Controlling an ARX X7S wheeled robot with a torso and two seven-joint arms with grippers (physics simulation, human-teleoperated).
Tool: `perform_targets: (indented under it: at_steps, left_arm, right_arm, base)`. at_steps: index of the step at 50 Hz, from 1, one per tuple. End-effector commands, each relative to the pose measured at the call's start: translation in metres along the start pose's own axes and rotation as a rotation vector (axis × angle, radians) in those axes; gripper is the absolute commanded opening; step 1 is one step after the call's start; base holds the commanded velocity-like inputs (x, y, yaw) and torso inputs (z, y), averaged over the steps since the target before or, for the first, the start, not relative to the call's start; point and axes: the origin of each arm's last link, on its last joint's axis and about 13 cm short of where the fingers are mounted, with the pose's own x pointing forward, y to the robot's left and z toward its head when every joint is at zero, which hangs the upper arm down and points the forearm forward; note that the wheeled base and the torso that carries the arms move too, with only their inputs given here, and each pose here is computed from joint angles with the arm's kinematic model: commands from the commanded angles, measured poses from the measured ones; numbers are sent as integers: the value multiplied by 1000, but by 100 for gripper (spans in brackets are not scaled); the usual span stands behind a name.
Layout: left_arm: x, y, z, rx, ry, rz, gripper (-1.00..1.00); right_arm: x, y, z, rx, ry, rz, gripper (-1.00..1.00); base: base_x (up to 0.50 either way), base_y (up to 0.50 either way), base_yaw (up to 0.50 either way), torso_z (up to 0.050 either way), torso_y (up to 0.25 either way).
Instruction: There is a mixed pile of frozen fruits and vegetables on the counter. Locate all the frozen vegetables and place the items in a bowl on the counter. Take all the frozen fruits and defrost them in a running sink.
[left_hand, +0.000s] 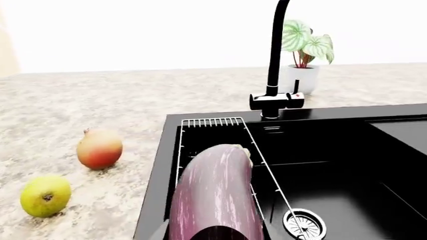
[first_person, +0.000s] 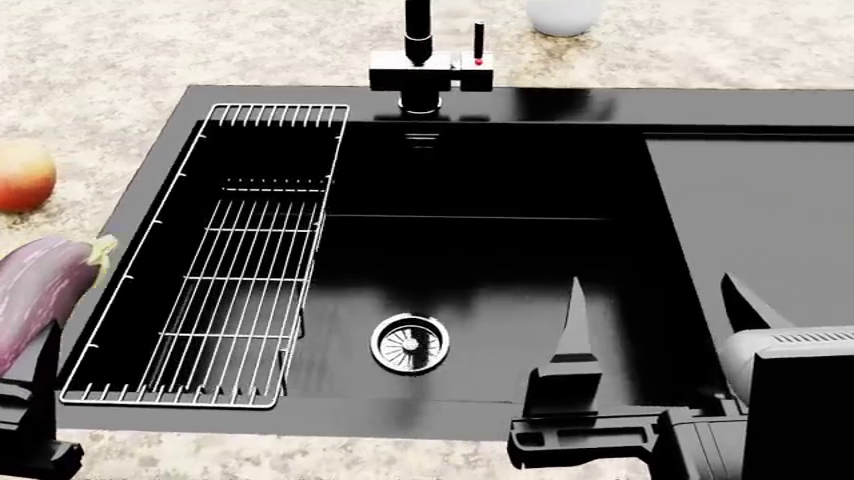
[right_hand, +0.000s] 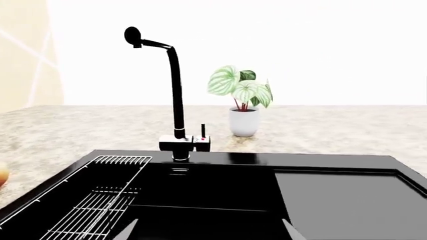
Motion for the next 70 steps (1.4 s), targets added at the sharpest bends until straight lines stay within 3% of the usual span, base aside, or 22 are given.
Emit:
perform_targets:
  at_steps: [1,22,70]
  left_arm:
    - [0,0,1,-15,-3,1,-100]
    - [3,-2,-1,-14,2,-1,-100]
    - [0,-1,-1,-10,2,-3,-100]
  right_arm:
    - [0,0,1,-4,-7,-2,100]
    - [-2,0,5,-1,-36,-10,100]
    - [-2,-1,6,2,-36,-22,100]
  base:
    - [1,-500,0,0,0]
    - [144,-487,0,0,0]
    - [-37,-436,0,0,0]
